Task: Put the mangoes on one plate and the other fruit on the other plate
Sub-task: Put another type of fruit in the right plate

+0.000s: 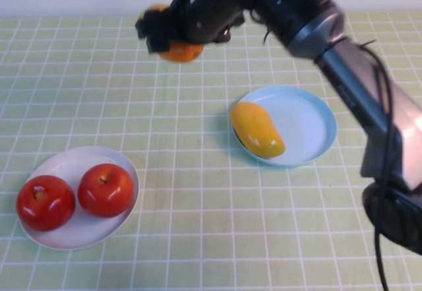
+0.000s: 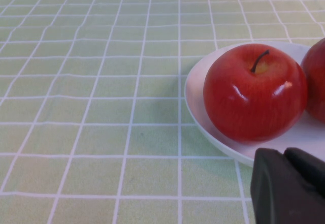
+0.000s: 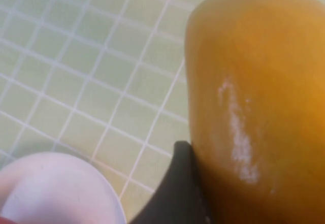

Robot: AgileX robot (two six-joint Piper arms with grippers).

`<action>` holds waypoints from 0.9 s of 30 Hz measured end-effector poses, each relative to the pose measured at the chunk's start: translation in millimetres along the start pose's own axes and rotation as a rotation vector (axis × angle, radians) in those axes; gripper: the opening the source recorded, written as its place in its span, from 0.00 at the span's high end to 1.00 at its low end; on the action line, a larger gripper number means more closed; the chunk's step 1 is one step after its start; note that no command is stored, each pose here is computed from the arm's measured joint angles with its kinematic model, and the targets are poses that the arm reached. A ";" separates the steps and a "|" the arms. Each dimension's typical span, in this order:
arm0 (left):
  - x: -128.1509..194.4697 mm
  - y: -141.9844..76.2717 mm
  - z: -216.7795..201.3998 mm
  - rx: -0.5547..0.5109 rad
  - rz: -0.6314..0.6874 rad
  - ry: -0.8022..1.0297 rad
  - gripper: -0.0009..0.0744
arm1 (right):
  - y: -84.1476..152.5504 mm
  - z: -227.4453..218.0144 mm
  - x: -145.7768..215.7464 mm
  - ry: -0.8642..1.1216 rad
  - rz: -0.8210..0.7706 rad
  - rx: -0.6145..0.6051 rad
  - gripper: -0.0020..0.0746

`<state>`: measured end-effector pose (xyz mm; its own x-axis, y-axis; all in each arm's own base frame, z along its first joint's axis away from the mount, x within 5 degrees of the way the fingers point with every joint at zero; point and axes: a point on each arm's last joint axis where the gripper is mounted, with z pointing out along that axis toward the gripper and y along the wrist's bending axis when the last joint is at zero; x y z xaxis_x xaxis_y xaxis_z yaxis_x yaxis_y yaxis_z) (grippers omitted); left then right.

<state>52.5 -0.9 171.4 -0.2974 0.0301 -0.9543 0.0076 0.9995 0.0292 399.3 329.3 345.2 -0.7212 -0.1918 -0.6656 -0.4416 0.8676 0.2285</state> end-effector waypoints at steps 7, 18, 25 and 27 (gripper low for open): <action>0.0 0.0 0.0 0.000 0.000 0.000 0.99 | 1.1 -55.2 -16.5 -0.079 -0.061 -0.010 0.25; 0.0 0.0 0.0 0.000 0.000 0.000 0.99 | -20.0 -99.0 27.7 0.146 -0.195 0.121 0.25; 0.0 0.0 0.0 0.000 0.000 0.000 0.99 | -68.8 -99.5 73.6 0.309 -0.080 0.239 0.25; 0.0 0.0 0.0 0.000 0.000 0.000 0.99 | -84.5 -89.3 83.0 0.317 -0.006 0.272 0.25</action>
<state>52.5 -0.9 171.4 -0.2974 0.0301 -0.9543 0.0076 0.9995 0.0292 329.1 199.0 334.1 -0.8666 -0.2922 -0.4045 -0.3199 0.9474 0.0011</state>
